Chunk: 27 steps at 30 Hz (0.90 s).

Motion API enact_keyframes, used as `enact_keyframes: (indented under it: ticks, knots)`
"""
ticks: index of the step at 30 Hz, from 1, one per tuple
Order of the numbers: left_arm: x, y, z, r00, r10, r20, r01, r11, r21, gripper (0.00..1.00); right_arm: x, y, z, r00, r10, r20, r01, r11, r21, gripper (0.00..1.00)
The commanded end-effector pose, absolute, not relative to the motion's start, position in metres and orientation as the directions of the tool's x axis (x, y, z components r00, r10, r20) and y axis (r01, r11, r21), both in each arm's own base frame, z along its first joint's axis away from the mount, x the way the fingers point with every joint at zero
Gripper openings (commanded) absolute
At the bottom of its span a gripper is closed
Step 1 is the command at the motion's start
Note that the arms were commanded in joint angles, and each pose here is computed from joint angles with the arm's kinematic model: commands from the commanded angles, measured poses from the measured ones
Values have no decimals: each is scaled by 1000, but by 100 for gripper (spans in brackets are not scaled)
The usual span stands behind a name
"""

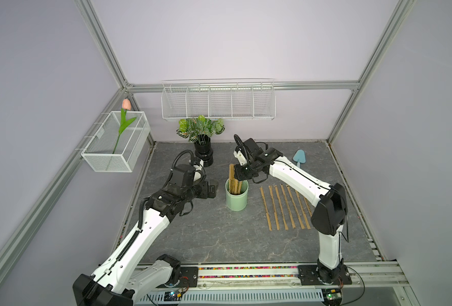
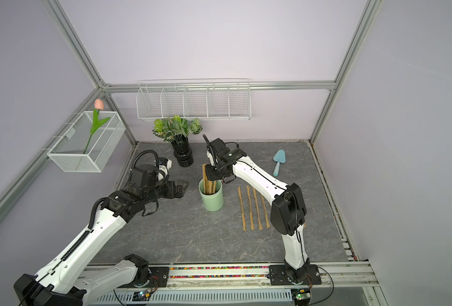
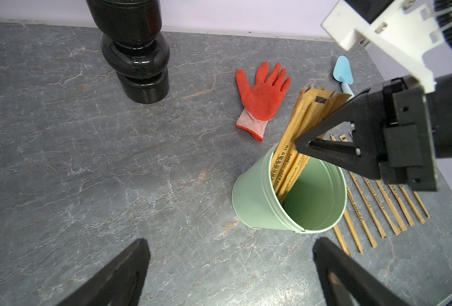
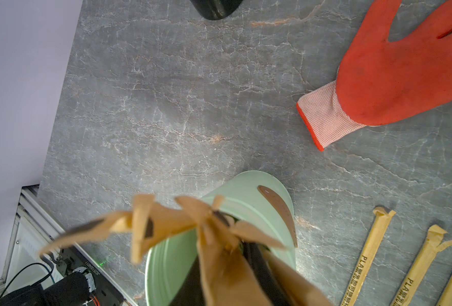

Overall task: Take the straws out of the storage container
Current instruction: Pick up the straw from the container.

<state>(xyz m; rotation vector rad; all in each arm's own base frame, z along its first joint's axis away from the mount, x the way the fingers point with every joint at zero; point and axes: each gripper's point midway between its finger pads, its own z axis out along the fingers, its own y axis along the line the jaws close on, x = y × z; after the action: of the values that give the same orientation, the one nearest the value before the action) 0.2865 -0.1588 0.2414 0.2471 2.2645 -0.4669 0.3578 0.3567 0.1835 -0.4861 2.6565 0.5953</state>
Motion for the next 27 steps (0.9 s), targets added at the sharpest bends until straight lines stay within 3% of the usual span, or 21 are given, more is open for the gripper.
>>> enact_keyframes:
  ticks: [1,17,27]
  knots:
    - [284,-160,249,-651,34,-758,339,907,-250,100,354,360,190,-867,-252,-429,-411,849,332,22]
    - [284,-160,249,-652,34,-758,339,907,-250,100,347,363,195,-857,-286,-427,-436,846,307,27]
    - [284,-160,249,-650,34,-759,337,908,-248,100,347,364,191,-858,-296,-420,-439,848,298,16]
